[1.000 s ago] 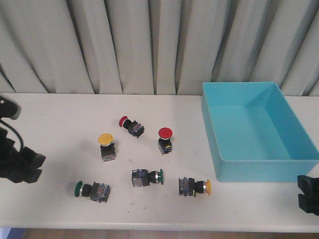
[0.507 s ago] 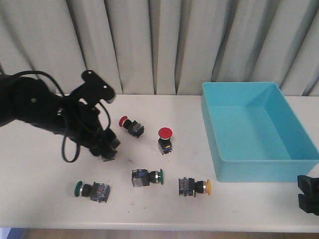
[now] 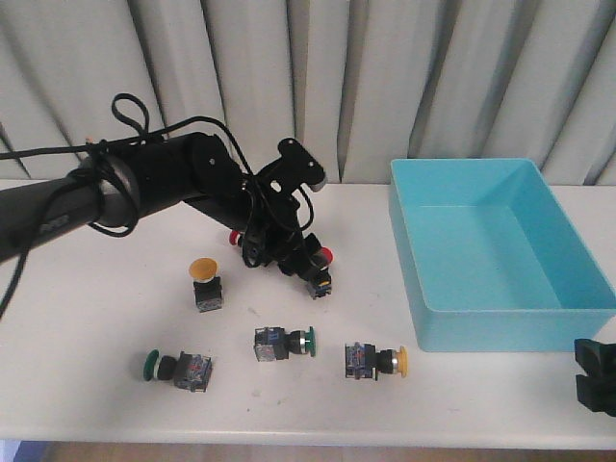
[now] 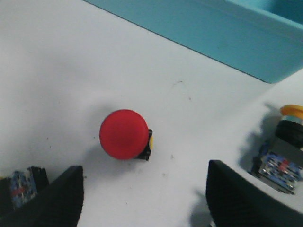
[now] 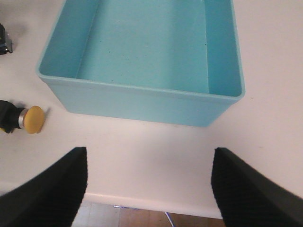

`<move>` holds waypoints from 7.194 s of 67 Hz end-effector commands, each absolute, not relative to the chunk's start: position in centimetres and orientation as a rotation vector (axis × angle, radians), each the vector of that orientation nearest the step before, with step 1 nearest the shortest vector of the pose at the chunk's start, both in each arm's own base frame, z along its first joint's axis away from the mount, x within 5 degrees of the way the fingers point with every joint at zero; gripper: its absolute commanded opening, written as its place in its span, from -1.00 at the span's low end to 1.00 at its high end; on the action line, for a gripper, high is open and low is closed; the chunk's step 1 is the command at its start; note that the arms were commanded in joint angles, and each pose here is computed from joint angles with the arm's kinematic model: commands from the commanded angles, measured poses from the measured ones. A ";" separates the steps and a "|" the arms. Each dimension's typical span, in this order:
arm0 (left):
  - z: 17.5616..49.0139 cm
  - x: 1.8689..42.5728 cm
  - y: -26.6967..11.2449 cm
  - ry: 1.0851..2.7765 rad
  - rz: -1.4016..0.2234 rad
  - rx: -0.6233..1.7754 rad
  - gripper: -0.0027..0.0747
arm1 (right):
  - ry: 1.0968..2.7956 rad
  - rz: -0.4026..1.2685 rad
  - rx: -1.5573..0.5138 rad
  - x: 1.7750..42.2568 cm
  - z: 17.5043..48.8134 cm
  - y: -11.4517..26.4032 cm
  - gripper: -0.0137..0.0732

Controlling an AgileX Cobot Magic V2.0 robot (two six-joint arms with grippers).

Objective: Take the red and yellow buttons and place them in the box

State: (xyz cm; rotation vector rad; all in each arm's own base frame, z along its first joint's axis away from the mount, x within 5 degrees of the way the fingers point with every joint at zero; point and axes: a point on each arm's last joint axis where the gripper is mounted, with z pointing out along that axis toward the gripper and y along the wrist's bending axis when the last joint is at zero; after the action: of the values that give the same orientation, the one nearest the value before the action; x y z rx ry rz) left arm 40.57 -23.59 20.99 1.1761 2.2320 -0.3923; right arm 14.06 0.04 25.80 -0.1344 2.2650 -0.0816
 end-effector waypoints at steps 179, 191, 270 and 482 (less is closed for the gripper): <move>31.1 23.2 -15.2 1.972 -0.561 0.977 -0.46 | 2.266 0.068 -0.280 15.4 26.3 1.5 0.55; 30.8 22.9 -17.3 1.755 -0.770 1.169 -0.46 | 2.253 0.200 -0.591 16.8 27.0 3.2 0.55; 30.2 21.8 -19.3 1.300 -1.008 1.461 -0.45 | 1.577 0.478 -1.498 19.2 27.9 15.6 0.37; 26.9 26.4 -16.1 1.906 -0.366 1.168 0.58 | 2.801 0.040 -0.223 39.7 26.0 0.5 0.35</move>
State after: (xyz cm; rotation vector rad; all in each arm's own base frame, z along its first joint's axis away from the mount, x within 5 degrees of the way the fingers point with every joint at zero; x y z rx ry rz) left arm 25.99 -16.31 25.28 1.3011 1.8953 -0.3849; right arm 41.05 -0.37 19.86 -0.1977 2.9285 0.0511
